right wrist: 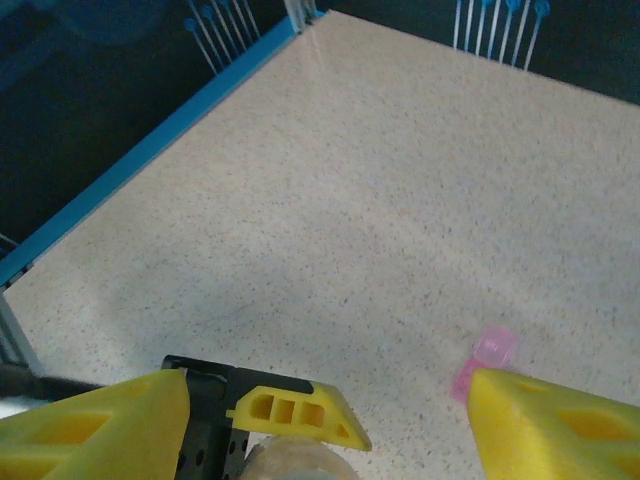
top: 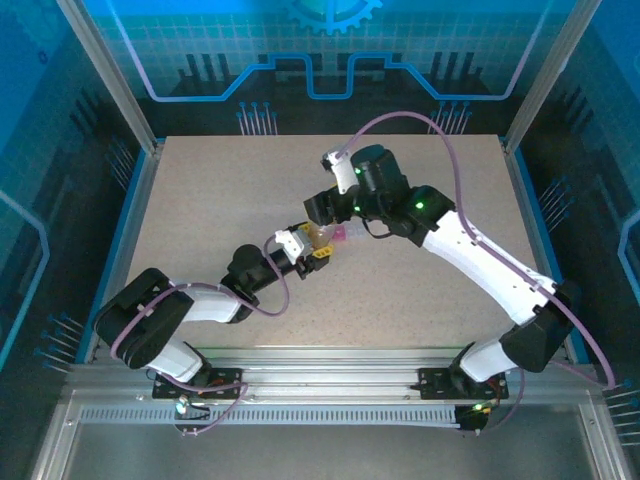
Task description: Sort the pills into containers
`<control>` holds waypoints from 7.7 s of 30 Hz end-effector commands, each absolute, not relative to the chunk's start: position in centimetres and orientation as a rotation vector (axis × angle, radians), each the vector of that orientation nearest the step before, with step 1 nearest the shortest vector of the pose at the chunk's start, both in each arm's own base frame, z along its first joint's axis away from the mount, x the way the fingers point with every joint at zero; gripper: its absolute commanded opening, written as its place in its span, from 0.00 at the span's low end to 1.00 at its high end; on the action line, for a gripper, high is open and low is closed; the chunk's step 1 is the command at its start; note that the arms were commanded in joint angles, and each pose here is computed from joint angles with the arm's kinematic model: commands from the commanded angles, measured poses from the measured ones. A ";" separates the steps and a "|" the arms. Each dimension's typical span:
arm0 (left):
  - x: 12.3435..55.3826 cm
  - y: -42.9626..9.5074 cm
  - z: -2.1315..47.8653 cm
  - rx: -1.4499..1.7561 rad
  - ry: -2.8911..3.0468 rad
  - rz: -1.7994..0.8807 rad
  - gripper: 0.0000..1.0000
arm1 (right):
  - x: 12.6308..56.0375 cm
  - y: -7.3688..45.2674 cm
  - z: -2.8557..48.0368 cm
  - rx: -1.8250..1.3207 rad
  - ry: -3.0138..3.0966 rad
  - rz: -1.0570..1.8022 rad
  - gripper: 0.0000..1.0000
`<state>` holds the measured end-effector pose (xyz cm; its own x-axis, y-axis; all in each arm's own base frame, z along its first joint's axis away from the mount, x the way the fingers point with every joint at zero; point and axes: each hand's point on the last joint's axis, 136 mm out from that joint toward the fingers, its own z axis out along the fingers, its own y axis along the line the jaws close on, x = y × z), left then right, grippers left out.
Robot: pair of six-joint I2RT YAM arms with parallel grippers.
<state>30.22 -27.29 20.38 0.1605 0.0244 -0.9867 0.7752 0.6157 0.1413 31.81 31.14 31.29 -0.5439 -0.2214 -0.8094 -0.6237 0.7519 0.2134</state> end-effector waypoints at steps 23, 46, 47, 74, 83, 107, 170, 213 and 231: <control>31.8 -25.2 22.3 0.643 1.290 -0.422 0.00 | 30.8 32.6 27.5 -0.517 2.244 0.701 0.42; 23.6 -28.5 23.5 0.990 1.042 -0.767 0.00 | 23.4 29.6 26.2 -1.599 1.622 1.017 0.22; 23.7 -28.6 23.5 0.988 1.041 -0.768 0.00 | 23.5 29.6 26.3 -1.610 1.624 1.013 0.28; 28.8 -26.7 22.0 0.788 1.194 -0.571 0.00 | 28.0 27.7 34.5 -1.005 1.759 0.934 0.85; 31.4 -25.0 21.7 0.669 1.255 -0.422 0.00 | 32.4 28.7 32.4 -0.467 2.130 0.701 0.79; 32.5 -24.1 21.9 0.605 1.275 -0.307 0.00 | 32.1 33.9 27.0 -0.385 2.260 0.779 0.70; 28.7 -23.0 15.2 0.644 1.734 -0.513 0.00 | 30.4 21.8 30.1 -0.688 1.825 0.462 0.00; 33.1 -20.3 8.7 1.004 2.270 -0.265 0.00 | 28.6 20.8 21.0 -0.602 1.786 0.562 0.00; 34.4 -21.1 5.9 1.237 2.269 -0.310 0.00 | 28.5 21.0 20.8 -0.614 1.792 0.574 0.00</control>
